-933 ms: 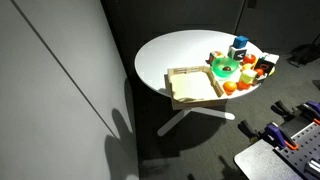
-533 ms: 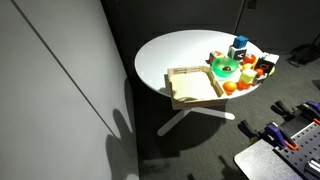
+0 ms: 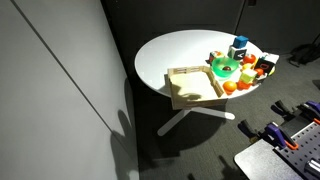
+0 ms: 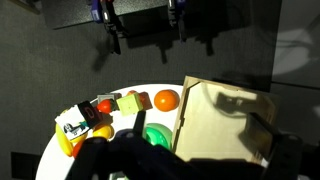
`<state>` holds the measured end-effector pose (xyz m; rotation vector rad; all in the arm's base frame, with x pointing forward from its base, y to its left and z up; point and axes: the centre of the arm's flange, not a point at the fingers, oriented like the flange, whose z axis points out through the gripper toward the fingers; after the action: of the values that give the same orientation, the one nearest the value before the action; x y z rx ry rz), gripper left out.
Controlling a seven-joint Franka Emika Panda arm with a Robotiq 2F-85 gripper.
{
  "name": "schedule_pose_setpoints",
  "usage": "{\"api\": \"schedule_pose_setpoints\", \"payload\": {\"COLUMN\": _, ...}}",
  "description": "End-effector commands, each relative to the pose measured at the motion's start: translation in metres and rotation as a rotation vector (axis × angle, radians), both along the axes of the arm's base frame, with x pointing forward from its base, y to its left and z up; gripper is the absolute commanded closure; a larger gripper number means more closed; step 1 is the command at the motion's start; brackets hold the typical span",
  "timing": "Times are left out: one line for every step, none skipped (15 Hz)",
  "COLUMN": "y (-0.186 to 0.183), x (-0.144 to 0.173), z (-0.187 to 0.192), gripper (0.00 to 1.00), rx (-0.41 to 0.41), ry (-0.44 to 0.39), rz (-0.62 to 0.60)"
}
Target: Put the blue block in the green bowl
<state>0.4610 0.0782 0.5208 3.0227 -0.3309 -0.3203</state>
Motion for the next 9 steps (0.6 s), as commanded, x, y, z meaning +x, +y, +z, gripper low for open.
{"api": "schedule_pose_setpoints", "payload": {"y": -0.01, "x": 0.018, "z": 0.002, "gripper": 0.0, "rx": 0.07, "ry": 0.012, "rz": 0.0}}
{"api": "schedule_pose_setpoints", "payload": {"y": -0.013, "x": 0.021, "z": 0.0, "gripper": 0.0, "rx": 0.084, "ry": 0.017, "rz": 0.001}}
{"api": "schedule_pose_setpoints", "payload": {"y": -0.016, "x": 0.024, "z": -0.003, "gripper": 0.0, "rx": 0.102, "ry": 0.022, "rz": 0.002}}
{"api": "schedule_pose_setpoints", "payload": {"y": -0.019, "x": 0.026, "z": -0.006, "gripper": 0.0, "rx": 0.115, "ry": 0.028, "rz": 0.004}}
{"api": "schedule_pose_setpoints", "payload": {"y": -0.022, "x": 0.029, "z": -0.01, "gripper": 0.0, "rx": 0.134, "ry": 0.042, "rz": 0.007}}
{"api": "schedule_pose_setpoints", "payload": {"y": -0.025, "x": 0.031, "z": -0.013, "gripper": 0.0, "rx": 0.149, "ry": 0.051, "rz": 0.011}}
{"api": "schedule_pose_setpoints", "payload": {"y": -0.027, "x": 0.033, "z": -0.016, "gripper": 0.0, "rx": 0.166, "ry": 0.064, "rz": 0.015}}
{"api": "schedule_pose_setpoints", "payload": {"y": -0.03, "x": 0.036, "z": -0.019, "gripper": 0.0, "rx": 0.185, "ry": 0.074, "rz": 0.02}}
{"api": "schedule_pose_setpoints", "payload": {"y": -0.032, "x": 0.038, "z": -0.022, "gripper": 0.0, "rx": 0.199, "ry": 0.082, "rz": 0.022}}
